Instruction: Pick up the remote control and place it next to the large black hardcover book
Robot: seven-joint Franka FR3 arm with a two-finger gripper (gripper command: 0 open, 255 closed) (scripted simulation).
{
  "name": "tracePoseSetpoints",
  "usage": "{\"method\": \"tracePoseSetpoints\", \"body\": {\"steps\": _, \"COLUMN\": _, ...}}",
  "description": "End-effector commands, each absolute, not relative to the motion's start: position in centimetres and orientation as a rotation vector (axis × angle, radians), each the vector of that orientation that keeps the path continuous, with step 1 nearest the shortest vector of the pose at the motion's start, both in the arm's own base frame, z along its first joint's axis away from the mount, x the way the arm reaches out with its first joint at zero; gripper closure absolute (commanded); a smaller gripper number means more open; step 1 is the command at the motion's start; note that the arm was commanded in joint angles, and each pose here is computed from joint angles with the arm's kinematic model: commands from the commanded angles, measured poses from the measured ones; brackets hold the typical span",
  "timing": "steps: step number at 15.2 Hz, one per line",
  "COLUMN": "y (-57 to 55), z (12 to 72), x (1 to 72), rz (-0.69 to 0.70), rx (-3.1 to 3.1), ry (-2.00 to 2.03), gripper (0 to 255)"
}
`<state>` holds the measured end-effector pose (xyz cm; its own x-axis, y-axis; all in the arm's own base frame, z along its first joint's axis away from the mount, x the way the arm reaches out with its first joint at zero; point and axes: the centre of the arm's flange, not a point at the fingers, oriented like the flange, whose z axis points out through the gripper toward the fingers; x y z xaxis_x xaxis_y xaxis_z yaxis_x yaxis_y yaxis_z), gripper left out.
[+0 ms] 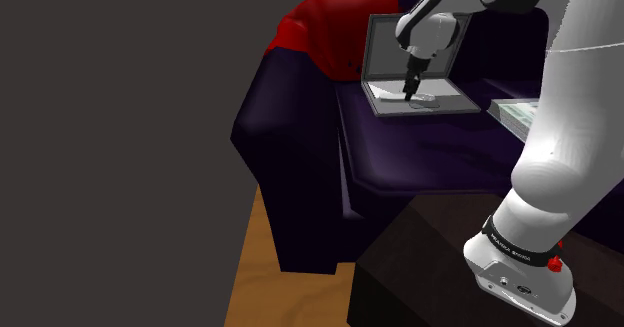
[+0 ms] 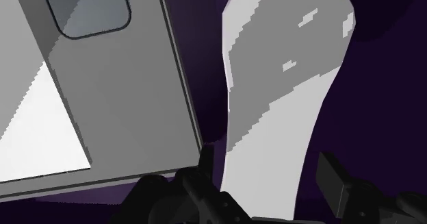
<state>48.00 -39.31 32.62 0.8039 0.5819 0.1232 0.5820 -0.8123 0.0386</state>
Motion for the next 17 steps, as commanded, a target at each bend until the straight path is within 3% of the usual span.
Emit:
{"method": "tracePoseSetpoints", "body": {"steps": 1, "y": -40.6, "z": 32.6, "x": 45.6, "rz": -0.204, "rx": -2.982, "ry": -0.964, "gripper": 255}}
{"method": "tracePoseSetpoints", "body": {"steps": 17, "y": -52.1, "z": 32.7, "x": 27.9, "rz": -0.204, "rx": -2.982, "ry": -0.964, "gripper": 255}}
